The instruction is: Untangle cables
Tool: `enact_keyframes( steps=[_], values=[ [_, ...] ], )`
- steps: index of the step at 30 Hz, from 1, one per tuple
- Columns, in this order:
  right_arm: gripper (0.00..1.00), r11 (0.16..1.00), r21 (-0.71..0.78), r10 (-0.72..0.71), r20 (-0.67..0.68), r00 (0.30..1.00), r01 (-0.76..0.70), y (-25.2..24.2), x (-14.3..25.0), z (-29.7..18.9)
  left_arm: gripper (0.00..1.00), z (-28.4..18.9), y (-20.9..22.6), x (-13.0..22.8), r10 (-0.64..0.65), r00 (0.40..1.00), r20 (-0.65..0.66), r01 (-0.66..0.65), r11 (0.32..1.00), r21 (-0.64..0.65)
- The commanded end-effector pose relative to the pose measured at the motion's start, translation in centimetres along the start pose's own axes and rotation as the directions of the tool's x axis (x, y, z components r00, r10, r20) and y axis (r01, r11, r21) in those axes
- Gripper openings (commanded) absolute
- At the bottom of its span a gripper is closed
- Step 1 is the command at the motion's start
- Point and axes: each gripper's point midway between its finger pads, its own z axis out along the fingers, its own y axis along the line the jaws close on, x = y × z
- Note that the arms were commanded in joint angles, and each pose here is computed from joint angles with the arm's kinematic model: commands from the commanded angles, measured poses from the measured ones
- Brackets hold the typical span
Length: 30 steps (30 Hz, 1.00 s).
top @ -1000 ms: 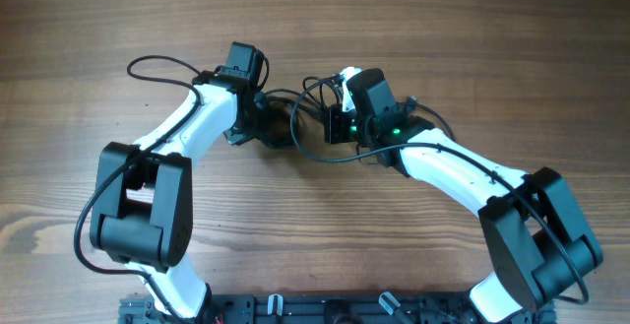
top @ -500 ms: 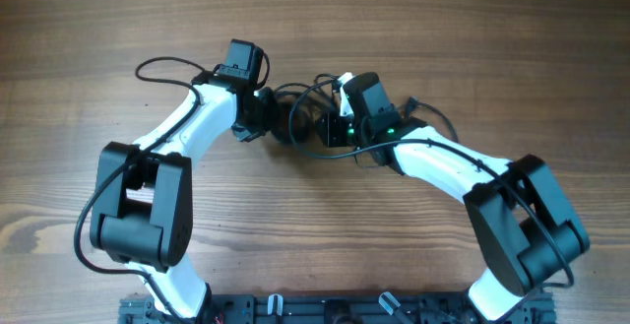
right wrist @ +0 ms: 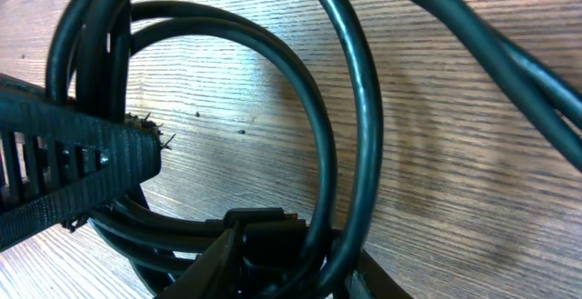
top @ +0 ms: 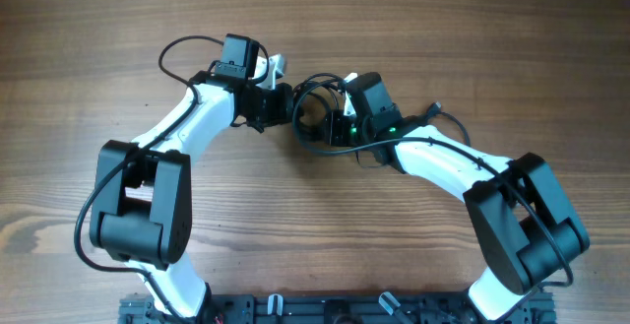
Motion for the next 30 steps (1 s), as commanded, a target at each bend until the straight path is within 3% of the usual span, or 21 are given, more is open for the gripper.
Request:
enact_keyframes(
  steps=[1, 6, 14, 22, 24, 25, 29, 30],
  values=[
    [0.33, 1.0, 0.005, 0.02, -0.009, 1.0, -0.019, -0.1, 0.3, 0.5, 0.04, 0.4, -1.7, 0.8, 0.147, 0.989, -0.023, -0.145, 0.986, 0.083],
    [0.35, 0.999, 0.04, 0.017, 0.012, 1.0, -0.018, -0.7, -0.1, 0.5, 0.04, 0.4, -0.1, -0.4, 0.159, 0.987, 0.018, -0.158, 0.987, -0.024],
    [0.53, 0.997, 0.077, 0.015, 0.049, 0.999, -0.019, -1.3, -0.7, 0.5, 0.04, 0.3, -0.7, -2.4, 0.21, 0.973, 0.099, -0.209, 0.978, -0.019],
    [0.55, 0.986, 0.167, 0.012, 0.109, 0.994, -0.03, -2.9, -1.7, 0.2, 0.04, 0.2, -0.6, -2.5, 0.207, 0.973, 0.101, -0.205, 0.978, -0.024],
    [0.59, 0.98, 0.189, 0.034, 0.133, 0.991, -0.059, -3.3, -2.0, 0.1, 0.05, 0.2, -0.5, -2.5, 0.206, 0.973, 0.102, -0.204, 0.979, -0.024],
    [0.62, 0.98, 0.191, 0.034, 0.135, 0.99, -0.06, -3.4, -2.1, 0.1, 0.13, 0.2, -0.5, -2.5, 0.205, 0.973, 0.103, -0.203, 0.979, -0.025],
    [0.64, 0.993, 0.096, 0.058, 0.106, 0.993, -0.068, -1.5, -1.9, 0.2, 0.25, 0.2, -0.4, -2.4, 0.201, 0.975, 0.099, -0.2, 0.98, -0.025],
    [0.64, 0.997, 0.04, 0.058, 0.081, 0.995, -0.061, -0.5, -1.6, 0.3, 0.39, 0.2, -0.4, -2.5, 0.202, 0.974, 0.099, -0.2, 0.979, -0.025]
  ],
)
